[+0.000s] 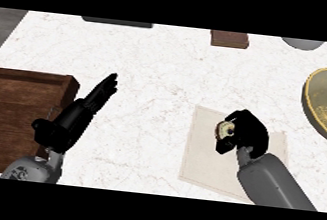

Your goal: Pick the cupcake from the placemat and place it in the bowl

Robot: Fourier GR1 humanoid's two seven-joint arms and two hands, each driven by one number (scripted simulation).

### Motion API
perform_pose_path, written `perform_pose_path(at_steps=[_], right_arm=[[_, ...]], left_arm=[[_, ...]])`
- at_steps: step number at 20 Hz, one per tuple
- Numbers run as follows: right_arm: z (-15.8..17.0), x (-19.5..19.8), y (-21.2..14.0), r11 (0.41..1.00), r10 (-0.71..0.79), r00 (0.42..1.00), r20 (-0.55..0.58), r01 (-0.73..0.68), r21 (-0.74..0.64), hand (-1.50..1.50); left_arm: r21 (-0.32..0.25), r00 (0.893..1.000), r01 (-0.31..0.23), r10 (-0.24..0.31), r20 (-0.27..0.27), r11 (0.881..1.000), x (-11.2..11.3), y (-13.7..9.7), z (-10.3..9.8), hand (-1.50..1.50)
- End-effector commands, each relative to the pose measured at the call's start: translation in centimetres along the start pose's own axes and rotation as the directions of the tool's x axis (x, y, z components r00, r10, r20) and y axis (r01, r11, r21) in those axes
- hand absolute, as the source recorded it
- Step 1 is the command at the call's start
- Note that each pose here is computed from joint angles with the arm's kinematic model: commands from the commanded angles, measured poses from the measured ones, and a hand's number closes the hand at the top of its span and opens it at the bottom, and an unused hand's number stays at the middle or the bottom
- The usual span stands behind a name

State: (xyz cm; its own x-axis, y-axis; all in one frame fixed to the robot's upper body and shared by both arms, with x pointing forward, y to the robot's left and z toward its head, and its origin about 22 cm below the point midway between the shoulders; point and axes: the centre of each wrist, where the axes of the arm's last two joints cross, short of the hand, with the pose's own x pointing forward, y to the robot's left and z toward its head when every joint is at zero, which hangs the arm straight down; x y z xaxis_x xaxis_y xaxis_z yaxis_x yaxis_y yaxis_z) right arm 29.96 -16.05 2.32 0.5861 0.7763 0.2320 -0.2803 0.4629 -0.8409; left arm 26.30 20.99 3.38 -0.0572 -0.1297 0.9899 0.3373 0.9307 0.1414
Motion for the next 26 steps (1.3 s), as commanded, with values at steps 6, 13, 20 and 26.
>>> perform_pose_path(at_steps=[6,13,20,26], right_arm=[[-1.1,-4.0,0.7,0.993,0.115,0.986,0.117,-0.115,-0.008,1.5],[5.4,-5.3,2.4,0.816,0.371,0.438,0.819,-0.574,-0.063,1.5],[3.7,-12.4,-8.5,0.816,0.519,0.215,0.827,-0.413,-0.404,1.5],[3.1,-14.7,-13.5,0.934,0.348,0.255,0.902,-0.016,-0.356,1.5]], left_arm=[[0.004,1.0,-0.003,0.003,-0.003,1.0,1.5,0.3,0.1,0.0],[0.005,1.0,-0.005,0.005,-0.006,1.0,0.6,0.0,-0.3,0.0],[0.063,1.0,-0.022,0.023,-0.011,0.998,0.3,0.6,0.6,0.0],[0.081,1.0,-0.014,0.014,-0.007,0.997,0.3,1.1,0.6,0.0]])
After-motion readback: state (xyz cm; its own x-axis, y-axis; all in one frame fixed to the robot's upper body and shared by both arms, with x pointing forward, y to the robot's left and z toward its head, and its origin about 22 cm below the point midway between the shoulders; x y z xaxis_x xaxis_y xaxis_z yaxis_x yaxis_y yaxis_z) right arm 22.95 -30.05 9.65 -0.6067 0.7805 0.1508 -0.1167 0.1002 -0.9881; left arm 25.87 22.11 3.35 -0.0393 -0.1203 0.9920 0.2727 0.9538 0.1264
